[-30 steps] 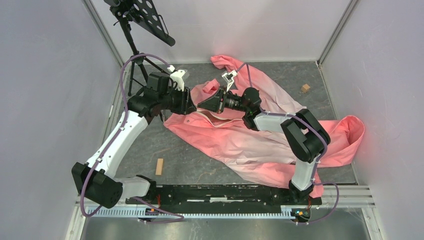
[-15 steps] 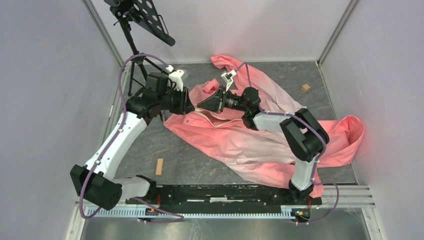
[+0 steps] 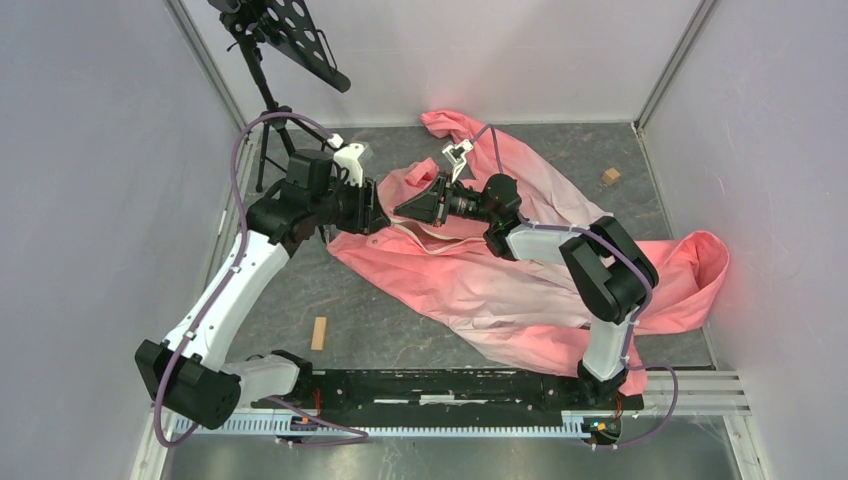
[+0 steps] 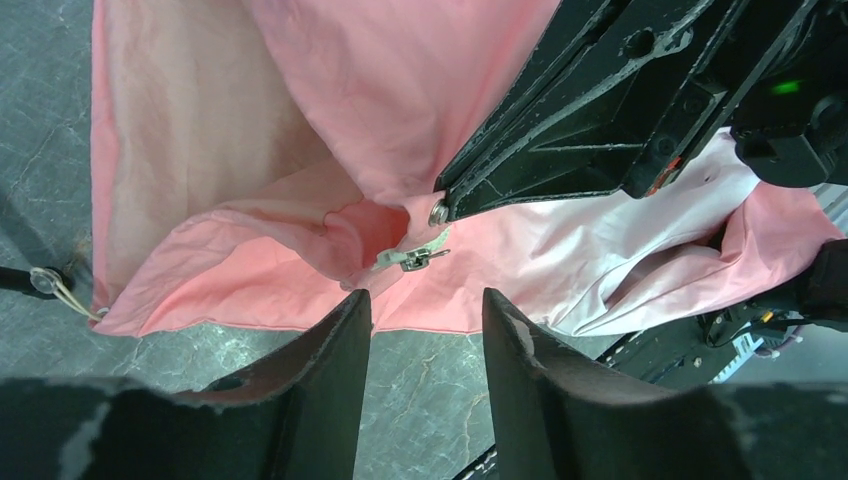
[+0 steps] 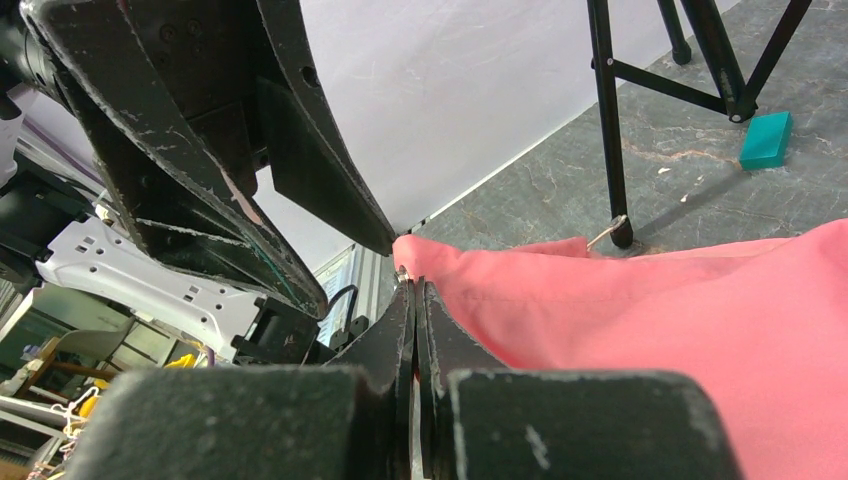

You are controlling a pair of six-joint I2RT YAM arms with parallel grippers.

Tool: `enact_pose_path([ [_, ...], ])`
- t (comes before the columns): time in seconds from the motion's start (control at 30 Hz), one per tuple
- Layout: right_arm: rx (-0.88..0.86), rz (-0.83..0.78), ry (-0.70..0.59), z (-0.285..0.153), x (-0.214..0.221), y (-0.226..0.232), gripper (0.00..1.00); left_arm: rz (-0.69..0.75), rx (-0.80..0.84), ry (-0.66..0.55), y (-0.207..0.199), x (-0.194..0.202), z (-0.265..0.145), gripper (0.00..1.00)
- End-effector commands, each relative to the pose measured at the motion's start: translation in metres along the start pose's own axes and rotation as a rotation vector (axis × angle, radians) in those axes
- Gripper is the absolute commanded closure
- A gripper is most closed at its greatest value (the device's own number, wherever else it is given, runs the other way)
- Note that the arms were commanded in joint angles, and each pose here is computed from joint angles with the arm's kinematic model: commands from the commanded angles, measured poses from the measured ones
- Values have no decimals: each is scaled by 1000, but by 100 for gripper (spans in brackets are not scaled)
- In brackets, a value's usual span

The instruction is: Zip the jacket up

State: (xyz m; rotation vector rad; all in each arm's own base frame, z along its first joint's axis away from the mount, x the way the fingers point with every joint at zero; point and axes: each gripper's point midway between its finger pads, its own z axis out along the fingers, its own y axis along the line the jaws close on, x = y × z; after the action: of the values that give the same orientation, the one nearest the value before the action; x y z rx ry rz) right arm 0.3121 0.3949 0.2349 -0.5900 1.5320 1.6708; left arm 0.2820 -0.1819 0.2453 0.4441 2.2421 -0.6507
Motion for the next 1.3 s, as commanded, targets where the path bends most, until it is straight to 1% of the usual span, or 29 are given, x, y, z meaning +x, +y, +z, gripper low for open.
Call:
enact_pose_path([
  [0.0,-73,-69,-39,9,-18,19,100,-39,45,-47,-9,-16,-9,46],
  [0.1,-77,-71,-35,9,-17,20,100,-103,116,-49,-13,-26,-9,46],
  [0.23,-82,-77,-34,8,-19,22,100,-175,186,-94,-11,-38,-10,44],
  [0.37,-87,-77,-33,9,-18,23,100,-183,216,-123,-10,-45,-6,45],
  [0.47,-91,-79,-31,10,-18,25,100,-160,241,-146,-12,-50,-3,50],
  [0.53,-93,-80,-31,10,-18,26,100,-161,259,-137,-12,-49,1,52],
  [0.6,-95,-82,-30,10,-19,27,100,-168,286,-114,-14,-46,6,50],
  [0.7,-95,-86,-30,10,-19,28,100,-172,287,-97,-11,-41,11,44],
  [0.83,-94,-85,-29,10,-19,28,100,-172,283,-82,-9,-34,15,43],
  [1.0,-98,-87,-31,10,-21,29,100,-167,268,-69,-4,-27,19,36],
  [1.03,-99,-89,-32,11,-21,29,100,-167,269,-64,-4,-26,20,36],
  [1.13,-96,-86,-32,10,-21,28,100,-171,277,-51,-4,-22,22,49],
  [1.2,-95,-85,-33,10,-20,28,100,-170,276,-43,-4,-19,23,54],
  [1.27,-93,-84,-34,10,-20,28,100,-168,268,-38,-2,-16,22,61],
])
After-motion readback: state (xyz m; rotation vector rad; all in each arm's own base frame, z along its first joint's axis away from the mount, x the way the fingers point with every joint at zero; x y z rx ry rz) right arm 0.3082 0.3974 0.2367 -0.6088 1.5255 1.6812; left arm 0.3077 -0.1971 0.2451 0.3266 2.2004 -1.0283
